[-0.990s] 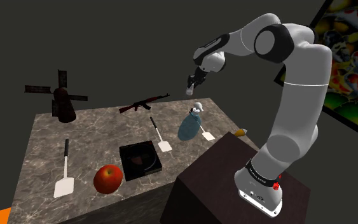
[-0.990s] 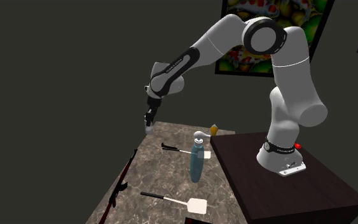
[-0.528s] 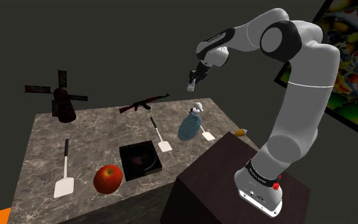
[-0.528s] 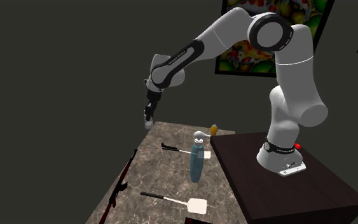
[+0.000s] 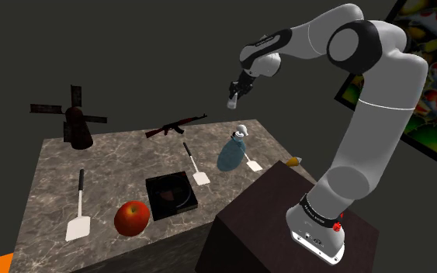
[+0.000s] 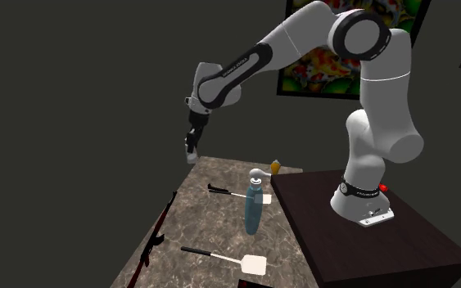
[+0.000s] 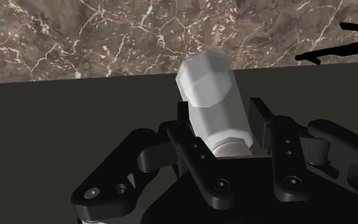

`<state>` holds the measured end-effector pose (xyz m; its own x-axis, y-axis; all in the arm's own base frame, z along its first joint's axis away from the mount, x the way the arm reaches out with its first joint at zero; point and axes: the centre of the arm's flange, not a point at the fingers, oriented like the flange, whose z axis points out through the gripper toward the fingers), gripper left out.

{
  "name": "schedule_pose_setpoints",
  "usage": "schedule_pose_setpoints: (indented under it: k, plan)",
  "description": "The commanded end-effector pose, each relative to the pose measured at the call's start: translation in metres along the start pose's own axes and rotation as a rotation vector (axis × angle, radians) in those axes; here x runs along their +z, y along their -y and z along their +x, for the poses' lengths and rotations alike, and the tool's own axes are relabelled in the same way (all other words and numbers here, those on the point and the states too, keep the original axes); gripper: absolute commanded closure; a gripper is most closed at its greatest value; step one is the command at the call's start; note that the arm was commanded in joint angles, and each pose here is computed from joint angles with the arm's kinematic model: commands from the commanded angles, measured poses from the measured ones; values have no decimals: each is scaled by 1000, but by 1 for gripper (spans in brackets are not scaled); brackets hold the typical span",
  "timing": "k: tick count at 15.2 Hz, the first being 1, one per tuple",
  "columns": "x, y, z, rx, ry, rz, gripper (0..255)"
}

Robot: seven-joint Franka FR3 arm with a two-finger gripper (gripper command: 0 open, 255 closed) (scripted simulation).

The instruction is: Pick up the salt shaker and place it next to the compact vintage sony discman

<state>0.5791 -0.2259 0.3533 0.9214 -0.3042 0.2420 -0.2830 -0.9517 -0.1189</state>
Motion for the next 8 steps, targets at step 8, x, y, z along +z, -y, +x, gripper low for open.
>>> schedule_pose_setpoints:
  k: [8]
  plan:
    - [0,108,-47,0,0,0,255]
